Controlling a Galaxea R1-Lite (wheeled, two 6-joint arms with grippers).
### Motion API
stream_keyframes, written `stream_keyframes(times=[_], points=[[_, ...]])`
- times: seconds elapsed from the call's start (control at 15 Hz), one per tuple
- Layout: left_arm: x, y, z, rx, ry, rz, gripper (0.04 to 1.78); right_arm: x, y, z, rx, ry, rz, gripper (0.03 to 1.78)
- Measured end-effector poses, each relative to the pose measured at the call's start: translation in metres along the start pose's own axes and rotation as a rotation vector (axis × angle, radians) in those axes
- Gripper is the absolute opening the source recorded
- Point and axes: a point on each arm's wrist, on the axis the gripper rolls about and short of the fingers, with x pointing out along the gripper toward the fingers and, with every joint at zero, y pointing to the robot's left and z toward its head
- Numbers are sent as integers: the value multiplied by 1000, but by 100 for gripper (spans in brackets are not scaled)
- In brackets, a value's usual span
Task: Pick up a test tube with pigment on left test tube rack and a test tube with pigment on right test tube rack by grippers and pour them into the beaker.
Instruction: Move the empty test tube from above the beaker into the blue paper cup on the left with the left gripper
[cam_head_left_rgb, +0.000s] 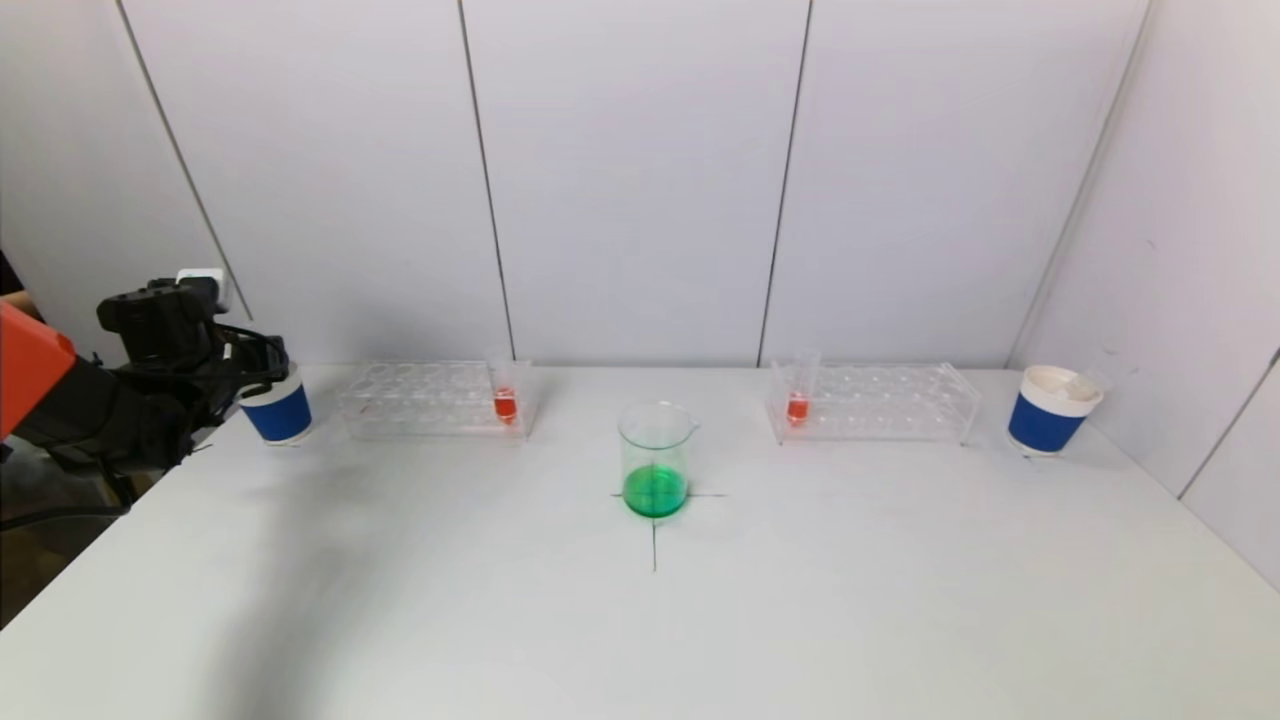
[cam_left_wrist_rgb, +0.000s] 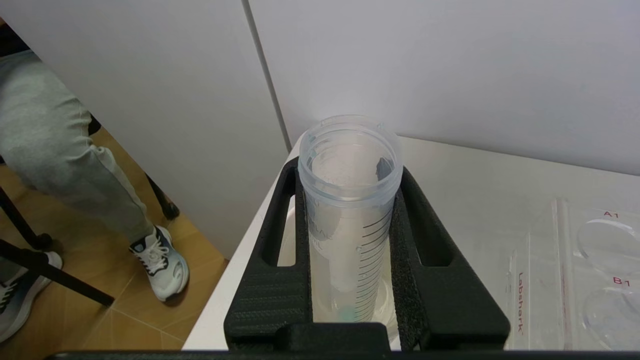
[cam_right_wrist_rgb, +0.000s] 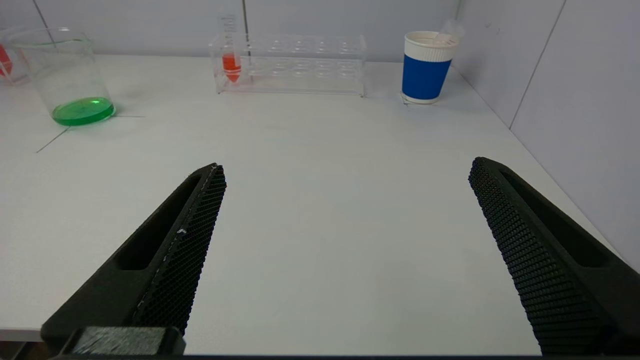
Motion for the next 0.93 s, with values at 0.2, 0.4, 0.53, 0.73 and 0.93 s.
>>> stream_keyframes(times=[0.2, 0.4, 0.53, 0.73, 0.93], points=[[0, 0, 1, -1, -22, 1, 46, 0, 0, 0, 0, 0, 0, 177], [-1, 0, 0, -1, -17, 1, 47, 0, 0, 0, 0, 0, 0, 177], [-1, 1, 0, 0, -16, 3, 55, 0, 0, 0, 0, 0, 0, 177], [-2, 1, 0, 1, -17, 4, 87, 0, 0, 0, 0, 0, 0, 177], [-2, 1, 0, 0, -25, 4, 137, 0, 0, 0, 0, 0, 0, 177]])
